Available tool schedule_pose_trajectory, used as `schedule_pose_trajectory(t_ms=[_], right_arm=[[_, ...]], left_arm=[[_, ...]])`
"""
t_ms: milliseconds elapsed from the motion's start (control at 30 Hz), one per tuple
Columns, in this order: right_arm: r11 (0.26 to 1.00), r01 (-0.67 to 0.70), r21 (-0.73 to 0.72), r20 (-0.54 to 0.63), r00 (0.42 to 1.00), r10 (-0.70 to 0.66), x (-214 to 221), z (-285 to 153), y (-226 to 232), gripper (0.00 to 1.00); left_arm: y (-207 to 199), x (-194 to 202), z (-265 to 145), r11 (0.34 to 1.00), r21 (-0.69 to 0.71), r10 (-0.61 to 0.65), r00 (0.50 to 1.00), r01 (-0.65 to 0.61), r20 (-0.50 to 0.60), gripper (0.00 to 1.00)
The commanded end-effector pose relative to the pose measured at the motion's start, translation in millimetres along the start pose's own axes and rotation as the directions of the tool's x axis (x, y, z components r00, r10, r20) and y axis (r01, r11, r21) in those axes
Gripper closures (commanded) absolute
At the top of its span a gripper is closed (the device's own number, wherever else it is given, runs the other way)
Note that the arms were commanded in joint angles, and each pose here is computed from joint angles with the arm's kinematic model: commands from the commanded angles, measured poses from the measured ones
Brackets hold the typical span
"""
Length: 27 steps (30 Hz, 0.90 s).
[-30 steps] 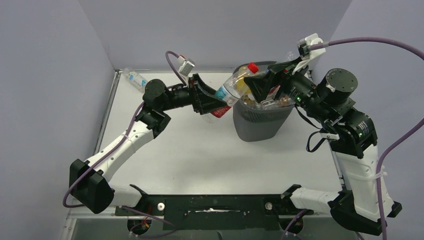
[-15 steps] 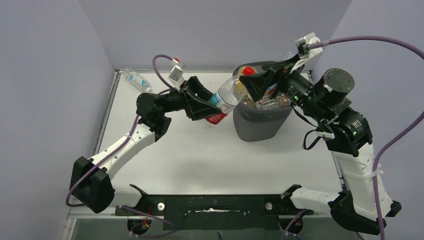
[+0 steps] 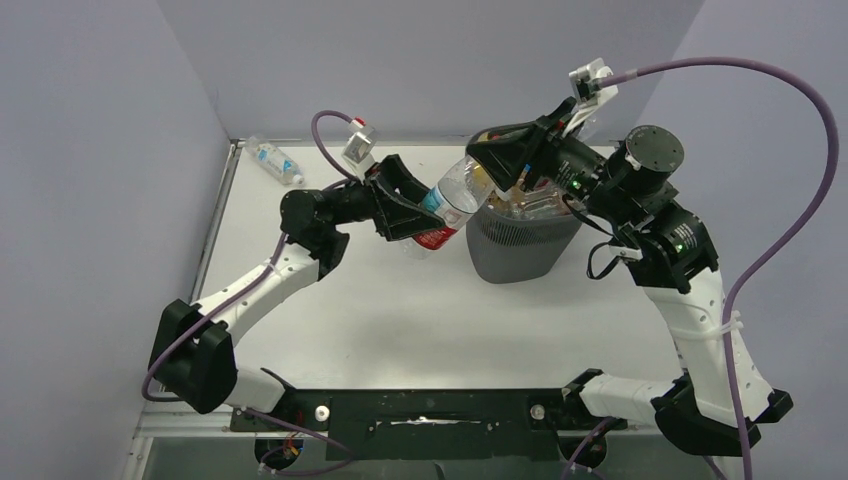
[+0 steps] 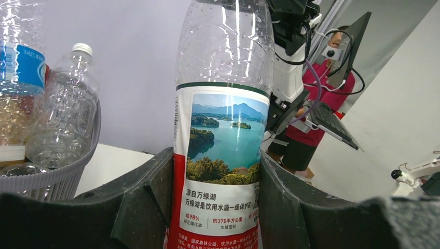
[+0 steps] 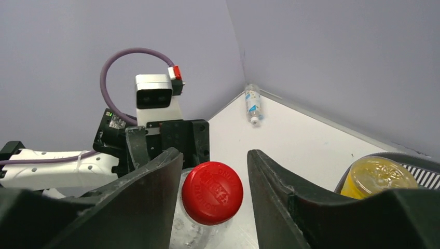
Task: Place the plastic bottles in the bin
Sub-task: Pick up the plastic bottle at the center of the board.
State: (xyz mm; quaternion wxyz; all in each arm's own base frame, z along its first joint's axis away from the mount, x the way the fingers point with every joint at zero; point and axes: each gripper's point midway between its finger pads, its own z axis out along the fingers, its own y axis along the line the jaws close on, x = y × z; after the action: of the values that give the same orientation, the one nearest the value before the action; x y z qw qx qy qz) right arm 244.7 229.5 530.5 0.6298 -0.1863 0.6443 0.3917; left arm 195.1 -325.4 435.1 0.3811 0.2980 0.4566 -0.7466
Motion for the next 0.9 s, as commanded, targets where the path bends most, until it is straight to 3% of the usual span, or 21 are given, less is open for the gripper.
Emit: schedule_pose_trajectory(t_ms=[0, 167, 233, 267, 300, 500, 700, 867], right_arm=[[1.000, 0.001, -0.029, 0.025, 1.000, -0.001, -4.9, 5.6, 2.2, 0.57], [1.000, 0.003, -0.024, 0.016, 1.000, -0.003, -2.4, 7.4, -0.8, 0.69], [1.000, 0.001, -0.020, 0.007, 1.000, -0.001, 0.1, 8.6, -3.1, 0.74], [1.000, 0.000, -0.021, 0.000, 1.000, 0.000, 2.1, 9.0, -3.6, 0.76], [1.000, -0.001, -0.020, -0.008, 1.000, 0.001, 4.6, 9.8, -4.8, 0.78], [1.000, 0.009, -0.004, -0.097, 0.995, -0.009, 20.7, 14.1, -14.4, 0.85], [1.000, 0.009, -0.021, -0.247, 0.969, -0.014, 49.1, 28.9, -23.3, 0.85], [0.997, -0.021, -0.073, -0.352, 0.936, -0.006, 72.9, 45.3, -23.5, 0.85]], left_arm=[[-18.5, -13.4, 4.8, 0.992, 0.073, 0.102, 0.994, -0.103, 0.025, 0.60], [-15.1, -16.6, 3.0, 0.992, 0.065, 0.105, 0.994, -0.107, 0.033, 0.56], [-15.2, -17.0, 0.6, 0.992, 0.062, 0.112, 0.993, -0.114, 0.029, 0.39], [-14.3, -17.8, -1.5, 0.992, 0.053, 0.116, 0.993, -0.117, 0.029, 0.23], [-13.4, -18.4, -3.6, 0.992, 0.043, 0.121, 0.992, -0.122, 0.027, 0.20], [1.6, -24.0, -24.7, 0.981, -0.074, 0.177, 0.983, -0.180, -0.049, 0.18], [16.7, -26.8, -39.0, 0.936, -0.195, 0.267, 0.951, -0.294, -0.155, 0.17], [38.8, -7.7, -42.8, 0.924, -0.271, 0.203, 0.948, -0.268, -0.245, 0.17]])
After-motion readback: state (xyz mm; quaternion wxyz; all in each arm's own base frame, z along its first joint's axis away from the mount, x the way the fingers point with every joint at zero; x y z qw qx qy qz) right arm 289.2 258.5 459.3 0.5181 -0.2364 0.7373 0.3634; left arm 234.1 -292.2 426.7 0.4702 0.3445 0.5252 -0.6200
